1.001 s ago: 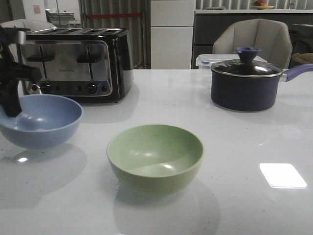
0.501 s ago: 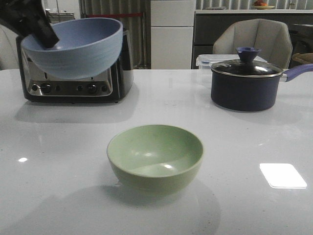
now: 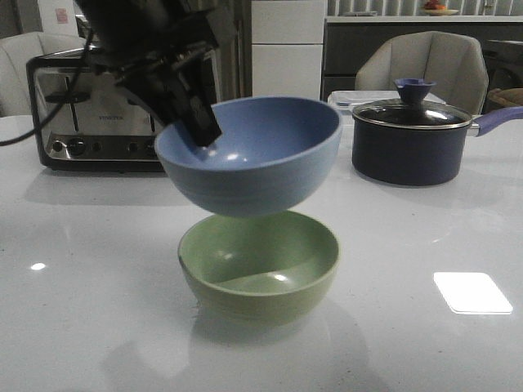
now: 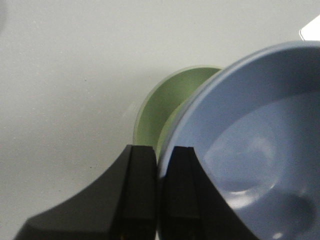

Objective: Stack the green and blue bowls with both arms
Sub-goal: 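Lift the blue bowl and carry it over the green bowl, then lower the blue bowl into the green bowl and release it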

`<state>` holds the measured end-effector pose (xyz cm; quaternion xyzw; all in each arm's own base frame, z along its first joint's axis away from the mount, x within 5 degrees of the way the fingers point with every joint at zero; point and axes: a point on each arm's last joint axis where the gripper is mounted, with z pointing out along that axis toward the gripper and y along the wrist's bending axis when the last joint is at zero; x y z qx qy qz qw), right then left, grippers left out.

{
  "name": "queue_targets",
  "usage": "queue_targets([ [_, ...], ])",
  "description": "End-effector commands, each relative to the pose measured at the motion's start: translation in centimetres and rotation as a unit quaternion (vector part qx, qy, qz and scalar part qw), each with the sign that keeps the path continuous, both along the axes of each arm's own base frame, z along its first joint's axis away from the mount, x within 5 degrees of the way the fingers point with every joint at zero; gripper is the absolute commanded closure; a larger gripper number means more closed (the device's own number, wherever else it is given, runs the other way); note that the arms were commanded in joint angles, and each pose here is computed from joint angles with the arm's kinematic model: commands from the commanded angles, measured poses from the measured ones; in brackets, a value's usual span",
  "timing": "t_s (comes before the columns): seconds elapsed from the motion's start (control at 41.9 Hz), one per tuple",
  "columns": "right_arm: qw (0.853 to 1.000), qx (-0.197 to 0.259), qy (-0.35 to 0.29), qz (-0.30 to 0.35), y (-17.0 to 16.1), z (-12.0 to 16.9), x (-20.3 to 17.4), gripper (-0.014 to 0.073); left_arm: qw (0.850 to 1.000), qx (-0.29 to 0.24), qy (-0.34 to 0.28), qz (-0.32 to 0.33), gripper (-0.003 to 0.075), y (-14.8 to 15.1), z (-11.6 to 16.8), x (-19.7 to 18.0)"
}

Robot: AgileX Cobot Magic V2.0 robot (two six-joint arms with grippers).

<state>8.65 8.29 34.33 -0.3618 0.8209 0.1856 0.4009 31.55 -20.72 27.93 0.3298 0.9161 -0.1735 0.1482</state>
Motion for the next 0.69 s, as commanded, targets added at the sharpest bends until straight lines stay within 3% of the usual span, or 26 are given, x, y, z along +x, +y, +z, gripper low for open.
queue_targets([
  [0.0, 0.999, 0.025, -0.034, -0.004, 0.1, 1.2, 0.2, 0.0179, 0.999, -0.033, -0.027, 0.006, 0.0627, -0.7, 1.5, 0.2],
  [0.334, 0.999, 0.025, -0.034, -0.004, 0.1, 1.2, 0.2, 0.0179, 1.000, -0.014, 0.019, 0.014, 0.0627, -1.8, -3.2, 1.9],
  [0.501, 0.999, 0.025, -0.034, -0.004, 0.1, 1.2, 0.2, 0.0179, 0.999, -0.011, 0.027, 0.014, 0.0623, -1.9, -4.0, 2.2],
  [0.572, 0.999, 0.025, -0.034, -0.004, 0.1, 1.2, 0.2, 0.0179, 1.000, -0.013, 0.023, 0.013, 0.0580, -1.9, -3.9, 2.2],
  [0.668, 0.999, 0.025, -0.034, -0.004, 0.1, 1.2, 0.2, 0.0179, 1.000, -0.015, 0.023, 0.013, 0.0454, -2.0, -3.9, 2.2],
])
